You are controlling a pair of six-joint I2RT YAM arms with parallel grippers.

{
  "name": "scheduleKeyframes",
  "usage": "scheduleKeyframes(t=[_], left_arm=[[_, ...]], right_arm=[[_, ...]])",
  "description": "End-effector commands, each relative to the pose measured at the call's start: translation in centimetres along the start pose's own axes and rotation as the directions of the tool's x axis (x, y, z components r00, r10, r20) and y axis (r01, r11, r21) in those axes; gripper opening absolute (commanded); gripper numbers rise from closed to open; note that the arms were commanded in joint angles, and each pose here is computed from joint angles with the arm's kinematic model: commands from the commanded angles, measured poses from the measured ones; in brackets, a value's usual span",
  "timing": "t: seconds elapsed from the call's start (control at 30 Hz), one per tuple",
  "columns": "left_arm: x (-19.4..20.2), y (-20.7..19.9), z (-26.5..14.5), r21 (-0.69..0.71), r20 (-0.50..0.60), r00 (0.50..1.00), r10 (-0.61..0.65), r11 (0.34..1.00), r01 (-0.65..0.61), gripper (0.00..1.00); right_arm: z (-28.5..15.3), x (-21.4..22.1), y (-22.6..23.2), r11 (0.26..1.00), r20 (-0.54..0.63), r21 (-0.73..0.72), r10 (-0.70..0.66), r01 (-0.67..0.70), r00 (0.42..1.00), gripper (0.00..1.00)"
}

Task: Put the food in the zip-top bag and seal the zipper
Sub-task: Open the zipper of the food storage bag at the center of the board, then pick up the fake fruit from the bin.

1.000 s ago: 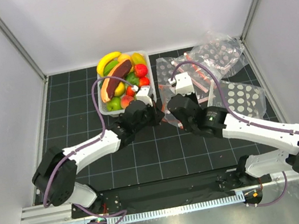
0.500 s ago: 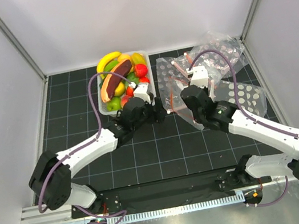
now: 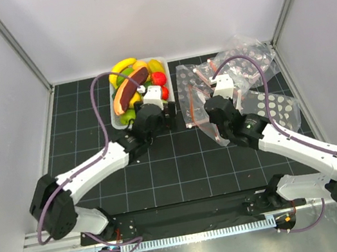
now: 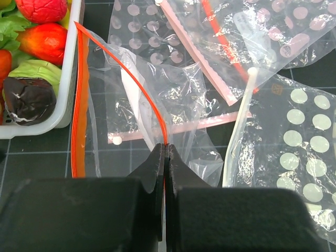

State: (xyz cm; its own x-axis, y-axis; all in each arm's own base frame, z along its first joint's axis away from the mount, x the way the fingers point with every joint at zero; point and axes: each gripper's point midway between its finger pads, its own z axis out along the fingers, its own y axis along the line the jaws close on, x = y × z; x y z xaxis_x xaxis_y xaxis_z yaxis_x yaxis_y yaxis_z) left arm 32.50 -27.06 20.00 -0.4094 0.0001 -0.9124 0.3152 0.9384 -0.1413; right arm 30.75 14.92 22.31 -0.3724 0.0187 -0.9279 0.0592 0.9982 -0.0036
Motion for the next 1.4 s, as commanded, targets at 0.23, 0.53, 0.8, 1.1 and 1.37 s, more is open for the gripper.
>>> scheduleKeyframes(t=[0.23, 0.53, 0.8, 1.1, 1.37], left_arm=[[-0.4, 0.5, 5.4, -0.108, -0.075, 0.993, 0.096, 0.989, -0.104, 0.94], [1.8, 1.6, 8.3, -0.136, -0.153, 0.983, 0.097, 0.984, -0.118, 0.8], [1.2, 1.3, 8.0, -0.072, -0.137, 0.987, 0.086, 0.993, -0.096, 0.34], [-2.7, -0.3, 3.2, 0.079, 0.046, 0.999, -0.021, 0.997, 0.017, 0.25], [-4.9, -4.0, -2.6, 0.383, 0.162, 0.973, -0.163, 0.919, 0.09, 0.25]], right_arm=[[-0.5, -1.7, 0.8, 0.997, 0.037, -0.046, 0.057, -0.055, 0.998, 0.01], [-0.7, -1.8, 0.9, 0.997, 0.037, -0.061, 0.059, -0.056, 0.998, 0.01], [-0.7, -1.7, 1.3, 0.995, 0.031, -0.08, 0.059, -0.056, 0.998, 0.01], [-0.7, -1.6, 1.8, 0.992, 0.026, -0.11, 0.068, -0.064, 0.997, 0.01], [-1.2, -1.6, 3.7, 0.972, 0.014, -0.218, 0.089, -0.084, 0.996, 0.01]])
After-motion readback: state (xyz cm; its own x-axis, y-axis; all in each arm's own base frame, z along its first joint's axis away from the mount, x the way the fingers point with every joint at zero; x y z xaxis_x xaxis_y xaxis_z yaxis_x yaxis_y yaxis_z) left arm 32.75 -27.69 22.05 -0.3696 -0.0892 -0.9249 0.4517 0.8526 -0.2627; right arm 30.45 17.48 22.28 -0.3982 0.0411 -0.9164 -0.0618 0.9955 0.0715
